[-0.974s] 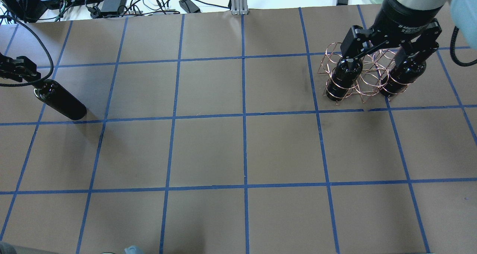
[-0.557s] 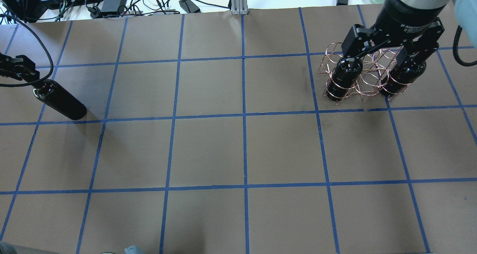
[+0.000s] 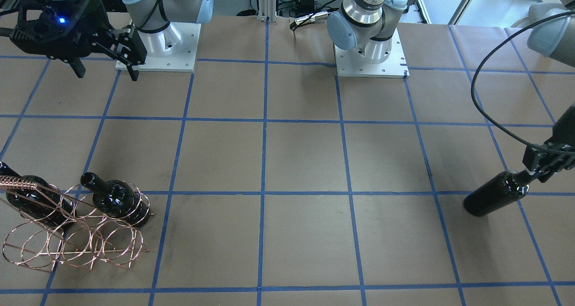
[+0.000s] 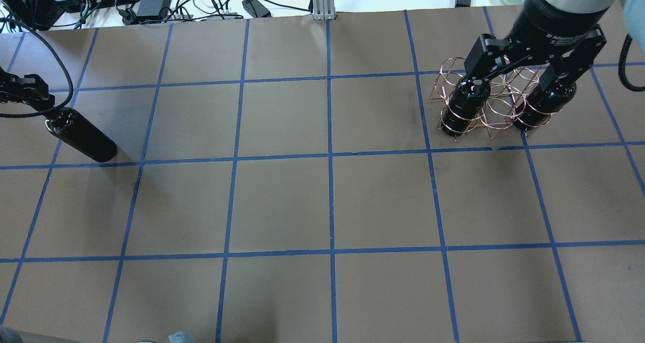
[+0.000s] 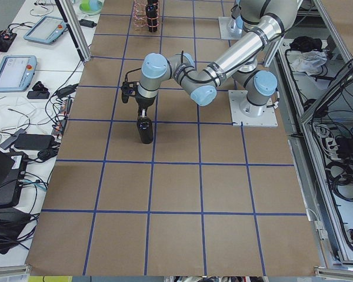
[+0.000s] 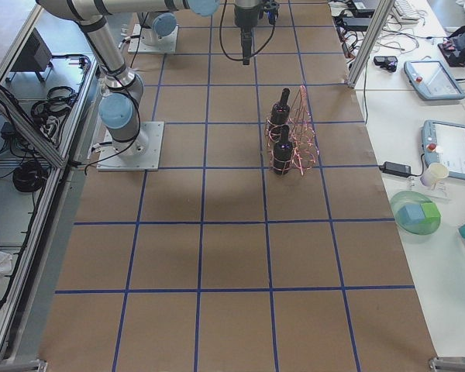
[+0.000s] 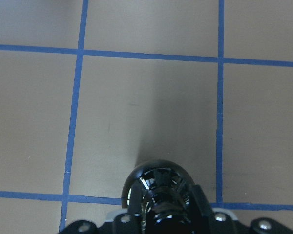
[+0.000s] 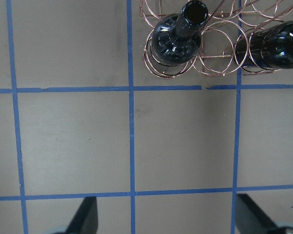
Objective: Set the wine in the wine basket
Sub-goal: 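Lift the bottle with the left gripper and swing it upright toward the table center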
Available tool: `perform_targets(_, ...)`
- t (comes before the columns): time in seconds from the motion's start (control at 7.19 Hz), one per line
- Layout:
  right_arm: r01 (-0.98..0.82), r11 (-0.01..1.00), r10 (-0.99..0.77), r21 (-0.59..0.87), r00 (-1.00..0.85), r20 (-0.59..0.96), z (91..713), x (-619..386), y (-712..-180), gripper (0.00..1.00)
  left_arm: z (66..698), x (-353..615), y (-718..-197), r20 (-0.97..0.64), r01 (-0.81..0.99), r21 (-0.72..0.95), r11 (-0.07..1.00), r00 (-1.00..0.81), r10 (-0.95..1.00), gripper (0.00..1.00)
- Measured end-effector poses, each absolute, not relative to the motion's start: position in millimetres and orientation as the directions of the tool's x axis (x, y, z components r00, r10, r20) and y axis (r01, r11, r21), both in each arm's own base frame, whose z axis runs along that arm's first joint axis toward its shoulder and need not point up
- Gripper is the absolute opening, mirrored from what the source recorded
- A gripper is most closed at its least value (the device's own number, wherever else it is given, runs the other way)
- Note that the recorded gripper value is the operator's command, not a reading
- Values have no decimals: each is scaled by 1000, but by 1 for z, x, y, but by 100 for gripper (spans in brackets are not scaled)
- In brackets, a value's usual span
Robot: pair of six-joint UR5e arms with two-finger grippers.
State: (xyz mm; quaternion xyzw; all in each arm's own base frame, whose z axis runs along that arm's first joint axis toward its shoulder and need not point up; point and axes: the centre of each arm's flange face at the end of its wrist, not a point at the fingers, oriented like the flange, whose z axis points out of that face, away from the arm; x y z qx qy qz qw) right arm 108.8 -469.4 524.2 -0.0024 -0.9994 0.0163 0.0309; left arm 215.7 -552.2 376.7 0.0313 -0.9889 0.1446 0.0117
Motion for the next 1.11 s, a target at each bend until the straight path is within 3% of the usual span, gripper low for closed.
perform_targets(0.14, 5, 999, 7, -32, -998, 65, 524, 108, -469, 100, 376, 216, -552, 31, -56, -283, 957, -998, -49, 14)
perform_targets(0.42, 5, 1000, 7, -26, -997, 72, 523, 108, -469, 100, 377, 215, -551, 30, -40, -281, 959, -999, -33, 14)
perform_targets(0.56, 5, 1000, 7, -25, -997, 72, 523, 108, -469, 100, 383, 209, -552, 32, -30, -294, 955, -999, -22, 2)
perform_targets(1.11, 3, 1000, 5, -24, -997, 74, 522, 108, -470, 100, 431, 82, -556, 59, -2, -328, 945, -998, 19, 0)
